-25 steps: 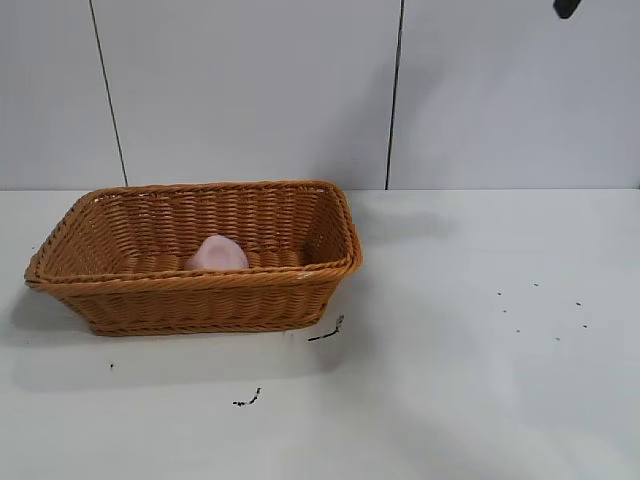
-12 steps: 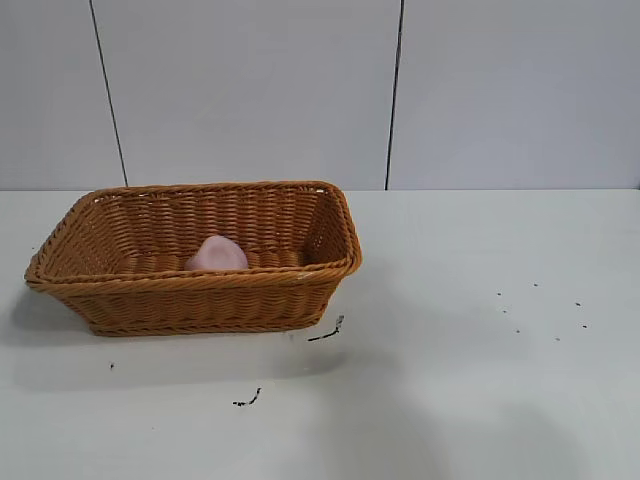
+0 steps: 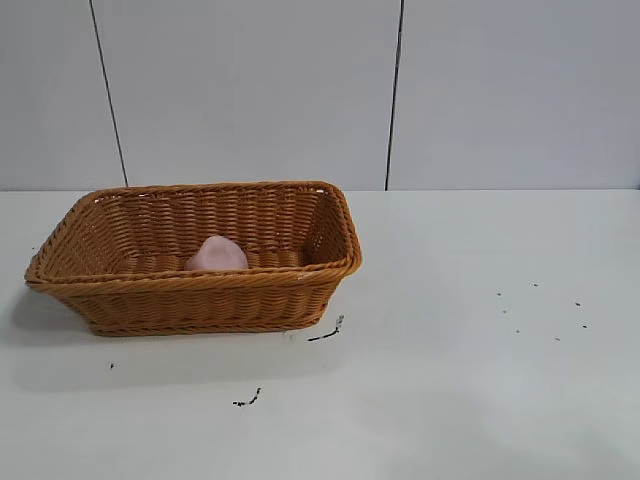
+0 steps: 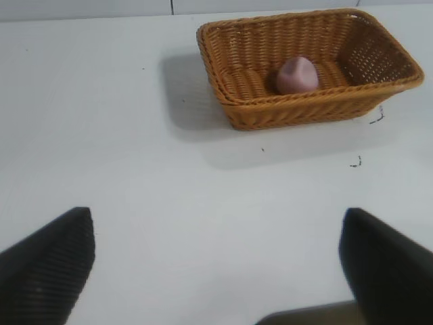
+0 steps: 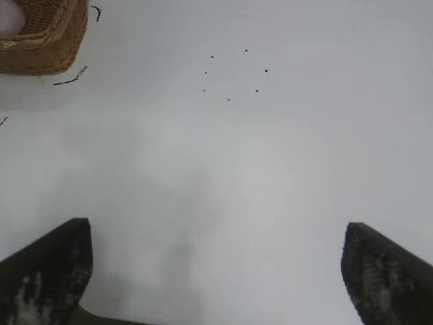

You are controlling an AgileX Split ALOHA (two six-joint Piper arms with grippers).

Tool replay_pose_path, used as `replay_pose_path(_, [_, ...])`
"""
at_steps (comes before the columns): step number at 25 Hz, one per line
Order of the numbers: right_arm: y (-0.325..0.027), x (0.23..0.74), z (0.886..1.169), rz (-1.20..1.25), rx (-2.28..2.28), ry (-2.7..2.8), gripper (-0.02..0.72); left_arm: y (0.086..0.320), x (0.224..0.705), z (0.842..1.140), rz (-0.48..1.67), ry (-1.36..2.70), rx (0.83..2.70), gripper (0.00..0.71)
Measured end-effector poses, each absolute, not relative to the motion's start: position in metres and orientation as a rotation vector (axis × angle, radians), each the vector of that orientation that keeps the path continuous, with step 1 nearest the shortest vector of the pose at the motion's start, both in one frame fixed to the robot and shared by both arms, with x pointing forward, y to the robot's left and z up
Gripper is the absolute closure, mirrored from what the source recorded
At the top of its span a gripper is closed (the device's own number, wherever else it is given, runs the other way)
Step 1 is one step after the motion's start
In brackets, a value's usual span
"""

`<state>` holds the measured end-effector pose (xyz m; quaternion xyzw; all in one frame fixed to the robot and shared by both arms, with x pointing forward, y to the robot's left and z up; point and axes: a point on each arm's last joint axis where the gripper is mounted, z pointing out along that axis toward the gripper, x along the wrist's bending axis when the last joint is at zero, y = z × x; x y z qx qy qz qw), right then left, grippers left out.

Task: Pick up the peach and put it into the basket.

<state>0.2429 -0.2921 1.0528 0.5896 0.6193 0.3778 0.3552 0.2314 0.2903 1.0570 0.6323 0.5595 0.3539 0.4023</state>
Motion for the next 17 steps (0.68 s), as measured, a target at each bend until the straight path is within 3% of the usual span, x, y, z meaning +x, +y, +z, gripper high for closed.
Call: replay_pose_path(17, [-0.2915, 0.2359, 1.0529, 1.009, 1.491, 1.570, 0.008, 0.2903, 0.2314, 1.0570, 0.894, 1.414, 1.598, 0.016])
